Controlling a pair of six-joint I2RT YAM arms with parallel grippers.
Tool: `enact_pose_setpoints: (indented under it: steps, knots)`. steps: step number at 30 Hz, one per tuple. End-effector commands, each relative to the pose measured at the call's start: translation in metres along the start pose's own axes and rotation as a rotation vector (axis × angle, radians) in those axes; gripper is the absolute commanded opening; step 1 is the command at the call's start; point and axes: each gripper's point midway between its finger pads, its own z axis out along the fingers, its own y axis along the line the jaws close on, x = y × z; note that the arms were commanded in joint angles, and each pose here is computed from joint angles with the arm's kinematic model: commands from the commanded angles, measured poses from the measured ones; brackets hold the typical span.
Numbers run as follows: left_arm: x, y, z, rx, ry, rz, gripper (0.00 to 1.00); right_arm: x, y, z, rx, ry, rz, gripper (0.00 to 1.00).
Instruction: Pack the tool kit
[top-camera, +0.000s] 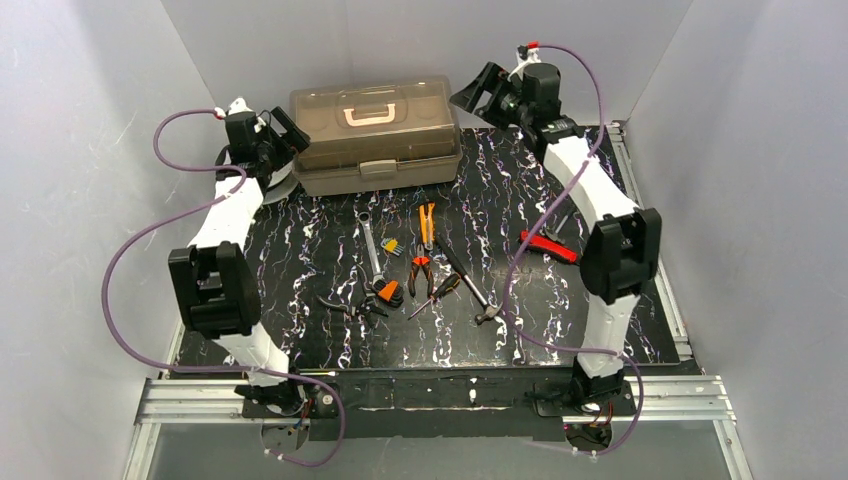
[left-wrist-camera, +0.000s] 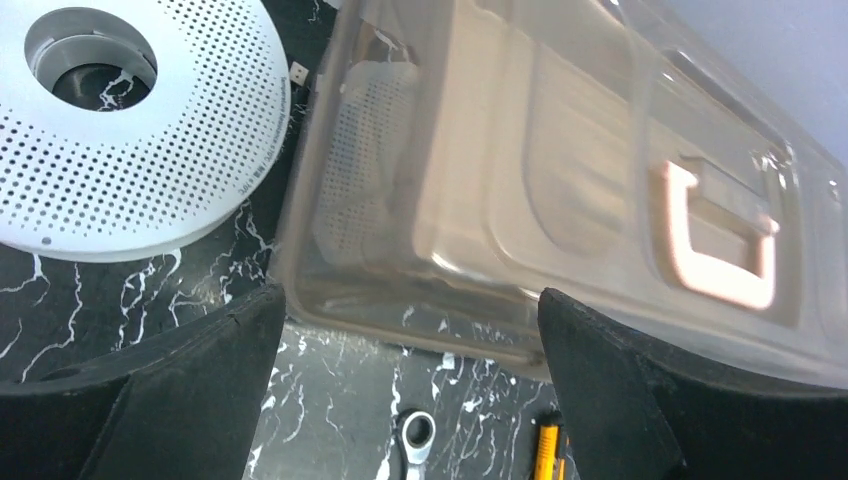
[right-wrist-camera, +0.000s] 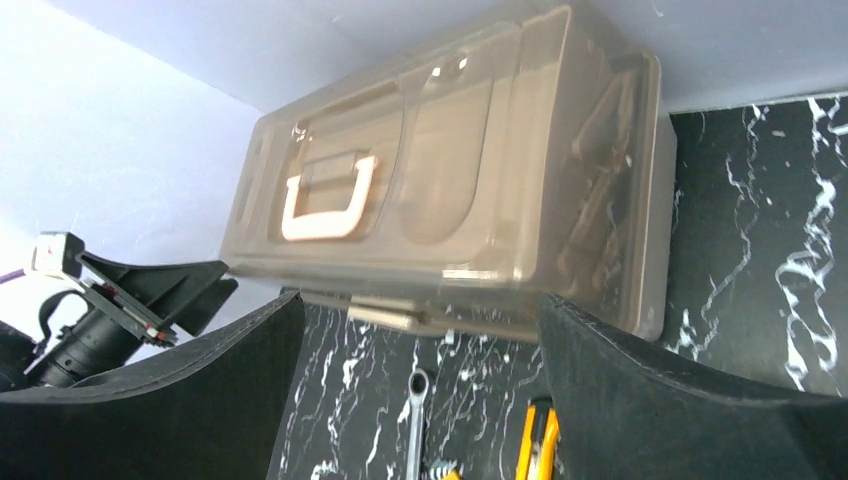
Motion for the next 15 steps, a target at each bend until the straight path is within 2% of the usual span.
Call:
enact_pose_setpoints:
  steps: [1, 10, 15]
  knots:
    - [-0.016, -0.013, 0.012, 0.065, 0.008, -0.014, 0.98, -0.008, -0.009, 0.03, 0.016, 0.011, 0.022, 0.93]
    - [-0.011, -0.02, 0.055, 0.137, 0.078, -0.043, 0.98, 0.004, -0.035, 0.064, 0.05, 0.034, 0.048, 0.93]
    - [0.001, -0.028, 0.057, 0.217, 0.09, -0.082, 0.9, 0.027, -0.039, 0.071, 0.057, 0.087, 0.047, 0.9]
